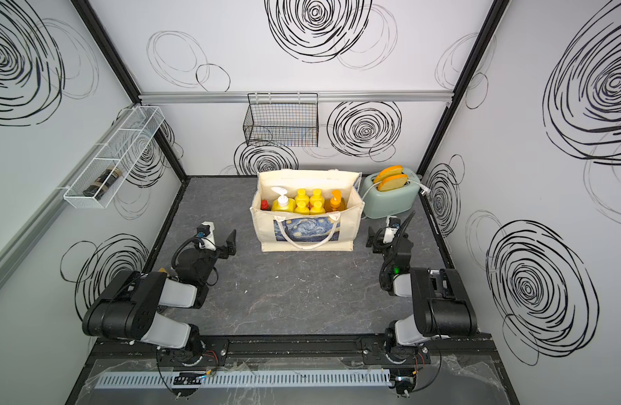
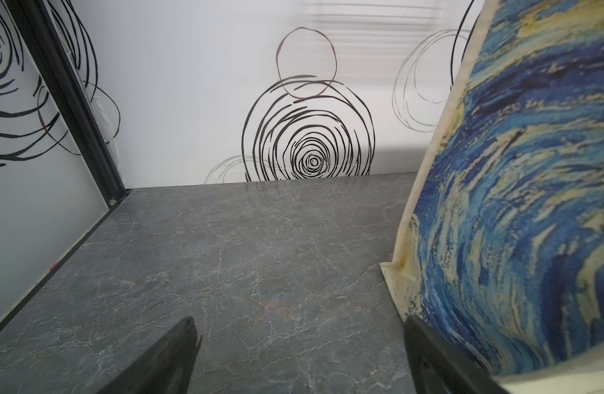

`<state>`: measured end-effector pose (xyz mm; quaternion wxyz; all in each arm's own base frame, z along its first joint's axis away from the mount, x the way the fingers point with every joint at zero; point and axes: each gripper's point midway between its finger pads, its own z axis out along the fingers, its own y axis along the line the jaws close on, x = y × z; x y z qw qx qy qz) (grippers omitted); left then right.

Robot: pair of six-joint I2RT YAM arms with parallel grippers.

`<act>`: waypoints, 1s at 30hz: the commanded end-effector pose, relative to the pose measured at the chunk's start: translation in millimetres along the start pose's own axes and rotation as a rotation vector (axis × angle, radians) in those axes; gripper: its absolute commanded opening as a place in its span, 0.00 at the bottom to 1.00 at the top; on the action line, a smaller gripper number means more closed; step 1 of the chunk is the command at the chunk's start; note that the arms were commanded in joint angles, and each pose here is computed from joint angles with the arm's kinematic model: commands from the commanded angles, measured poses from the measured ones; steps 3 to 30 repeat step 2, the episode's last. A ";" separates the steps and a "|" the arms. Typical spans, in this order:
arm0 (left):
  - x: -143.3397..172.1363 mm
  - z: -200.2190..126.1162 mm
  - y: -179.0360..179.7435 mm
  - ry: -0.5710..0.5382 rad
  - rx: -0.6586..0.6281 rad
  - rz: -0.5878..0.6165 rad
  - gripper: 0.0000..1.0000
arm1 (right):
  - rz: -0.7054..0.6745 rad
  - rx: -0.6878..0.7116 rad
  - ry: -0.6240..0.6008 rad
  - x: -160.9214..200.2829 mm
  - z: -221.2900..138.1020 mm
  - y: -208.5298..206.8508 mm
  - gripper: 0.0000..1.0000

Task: Pack dish soap into the shopping bag
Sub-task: Reset both arms

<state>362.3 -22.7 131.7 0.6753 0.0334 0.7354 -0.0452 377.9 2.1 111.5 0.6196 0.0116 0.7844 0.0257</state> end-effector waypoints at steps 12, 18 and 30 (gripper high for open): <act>-20.7 0.8 1.2 -0.072 -0.002 0.022 0.96 | -0.025 0.005 -0.050 -7.7 -8.8 3.4 0.98; -20.7 0.8 1.2 -0.072 -0.002 0.022 0.96 | -0.025 0.005 -0.050 -7.7 -8.8 3.4 0.98; -20.7 0.8 1.2 -0.072 -0.002 0.022 0.96 | -0.025 0.005 -0.050 -7.7 -8.8 3.4 0.98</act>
